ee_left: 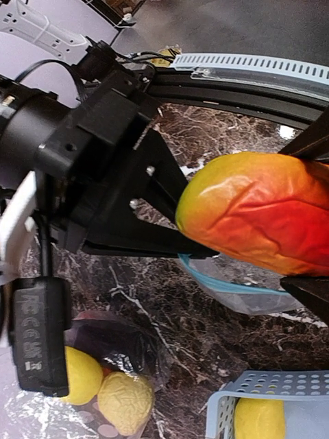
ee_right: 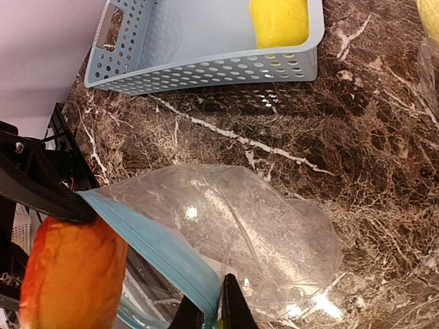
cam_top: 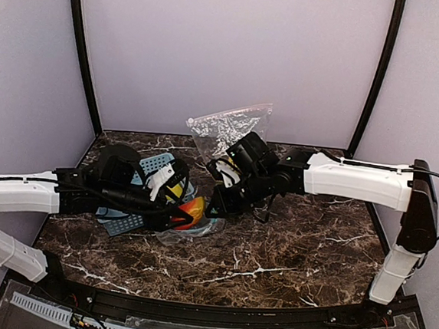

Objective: Place the food in the zip-top bag and seal the zipper
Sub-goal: Place the fake fruit in the zipper food storage bag, then pick up the fake fruit from the bin.

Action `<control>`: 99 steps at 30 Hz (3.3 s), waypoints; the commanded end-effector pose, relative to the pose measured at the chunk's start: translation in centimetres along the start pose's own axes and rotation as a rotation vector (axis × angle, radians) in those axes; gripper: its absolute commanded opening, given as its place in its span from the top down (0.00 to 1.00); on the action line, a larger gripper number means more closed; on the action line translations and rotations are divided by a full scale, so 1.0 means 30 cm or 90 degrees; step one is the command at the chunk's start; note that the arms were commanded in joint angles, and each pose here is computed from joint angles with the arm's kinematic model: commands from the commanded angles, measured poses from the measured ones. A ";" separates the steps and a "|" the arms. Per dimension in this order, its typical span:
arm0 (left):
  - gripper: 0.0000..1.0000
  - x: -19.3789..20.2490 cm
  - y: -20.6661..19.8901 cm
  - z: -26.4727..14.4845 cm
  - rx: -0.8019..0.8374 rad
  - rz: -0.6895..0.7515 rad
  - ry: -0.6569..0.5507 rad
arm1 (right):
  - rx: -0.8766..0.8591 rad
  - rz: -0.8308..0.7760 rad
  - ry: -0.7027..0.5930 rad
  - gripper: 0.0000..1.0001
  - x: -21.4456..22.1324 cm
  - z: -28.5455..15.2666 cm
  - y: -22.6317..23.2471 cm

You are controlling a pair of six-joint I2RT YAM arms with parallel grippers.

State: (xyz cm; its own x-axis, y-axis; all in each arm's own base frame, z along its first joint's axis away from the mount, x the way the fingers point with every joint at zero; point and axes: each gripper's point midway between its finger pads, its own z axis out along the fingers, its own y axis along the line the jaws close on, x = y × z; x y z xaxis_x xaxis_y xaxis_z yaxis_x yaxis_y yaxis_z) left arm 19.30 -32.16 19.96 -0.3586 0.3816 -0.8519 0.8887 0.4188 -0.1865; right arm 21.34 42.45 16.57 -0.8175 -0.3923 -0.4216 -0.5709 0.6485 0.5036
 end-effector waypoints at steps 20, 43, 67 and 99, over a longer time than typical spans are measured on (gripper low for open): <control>0.27 0.083 0.020 0.011 -0.027 -0.009 0.098 | -0.005 -0.007 0.012 1.00 -0.011 0.018 0.001; 0.13 -0.081 0.184 -0.168 -0.165 -0.241 -0.005 | 0.015 0.012 -0.009 1.00 -0.015 -0.003 -0.053; 0.14 0.157 0.694 -0.084 -0.285 -0.601 -0.087 | 0.017 0.033 -0.052 1.00 -0.029 -0.028 -0.064; 0.21 0.325 0.798 0.173 -0.212 -0.797 -0.142 | 0.010 0.033 -0.065 1.00 -0.027 -0.026 -0.072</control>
State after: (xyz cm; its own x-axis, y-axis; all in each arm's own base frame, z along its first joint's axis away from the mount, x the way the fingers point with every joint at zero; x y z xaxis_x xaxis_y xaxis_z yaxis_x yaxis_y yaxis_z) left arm 38.75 -22.70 5.16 -0.8115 -0.5145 -0.2772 -0.1086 0.5988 -0.7935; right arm 22.83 41.06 15.37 -0.8384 -0.3166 -0.4437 -0.5258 0.6844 0.5051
